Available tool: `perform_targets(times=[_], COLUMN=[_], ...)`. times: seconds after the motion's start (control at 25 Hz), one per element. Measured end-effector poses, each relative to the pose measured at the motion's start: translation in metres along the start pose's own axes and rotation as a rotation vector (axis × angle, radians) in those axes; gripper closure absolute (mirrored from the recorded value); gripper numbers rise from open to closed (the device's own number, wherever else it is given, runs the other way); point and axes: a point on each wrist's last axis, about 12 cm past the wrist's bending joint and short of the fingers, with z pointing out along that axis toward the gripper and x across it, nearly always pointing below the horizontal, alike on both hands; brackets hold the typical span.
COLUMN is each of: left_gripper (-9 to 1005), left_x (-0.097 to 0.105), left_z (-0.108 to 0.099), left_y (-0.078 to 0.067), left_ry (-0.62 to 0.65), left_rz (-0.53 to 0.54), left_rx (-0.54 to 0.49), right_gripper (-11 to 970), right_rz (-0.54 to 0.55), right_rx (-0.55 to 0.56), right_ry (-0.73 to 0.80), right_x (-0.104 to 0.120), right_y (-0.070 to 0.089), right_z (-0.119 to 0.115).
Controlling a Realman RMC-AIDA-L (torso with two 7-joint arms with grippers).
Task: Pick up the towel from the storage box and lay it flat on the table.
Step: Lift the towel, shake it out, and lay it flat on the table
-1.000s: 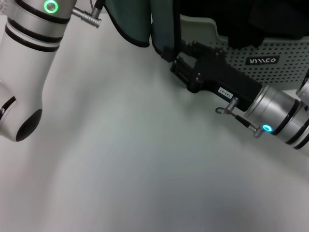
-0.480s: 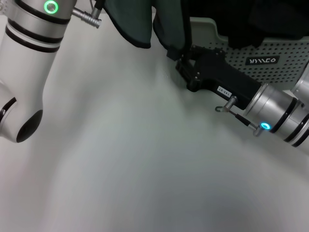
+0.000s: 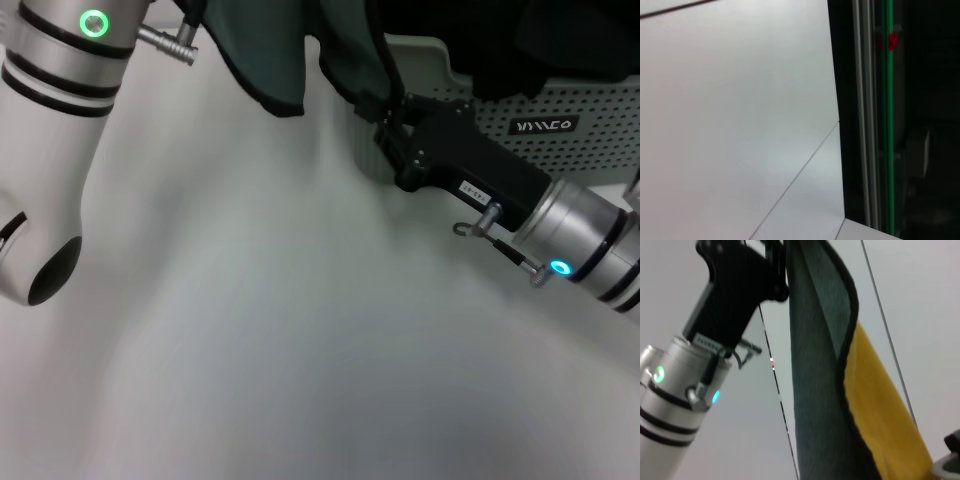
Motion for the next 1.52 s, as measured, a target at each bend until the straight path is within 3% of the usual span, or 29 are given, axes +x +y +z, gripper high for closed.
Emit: perform_targets(times=[0.96,1.2,1.4,1.52], left_gripper=[987,987,987,987], left_x=[0.000,0.000,0.000,0.000], left_z=[-0.005,-0.005,-0.006,-0.006], left_y=[-0.001,-0.001,-0.001,-0.001], left_ry=[-0.001,-0.001,-0.001,-0.001], left_rz=[-0.004,-0.002,-0.002,-0.001], left_rx=[-0.006,-0.006,-0.008,-0.012], right_gripper=[795,680,693,759], right_rz=[0.019,0.026,0.029,0.023], right_rx=[0.018,0.029,0.024,0.019], right_ry=[0.006,-0.003,-0.011,-0.016], right_x=[0.004,0.005,0.004,0.004], right_y=[0.000,0.001,0.002,0.003], right_z=[-0.009,-0.014,-0.014,-0.015])
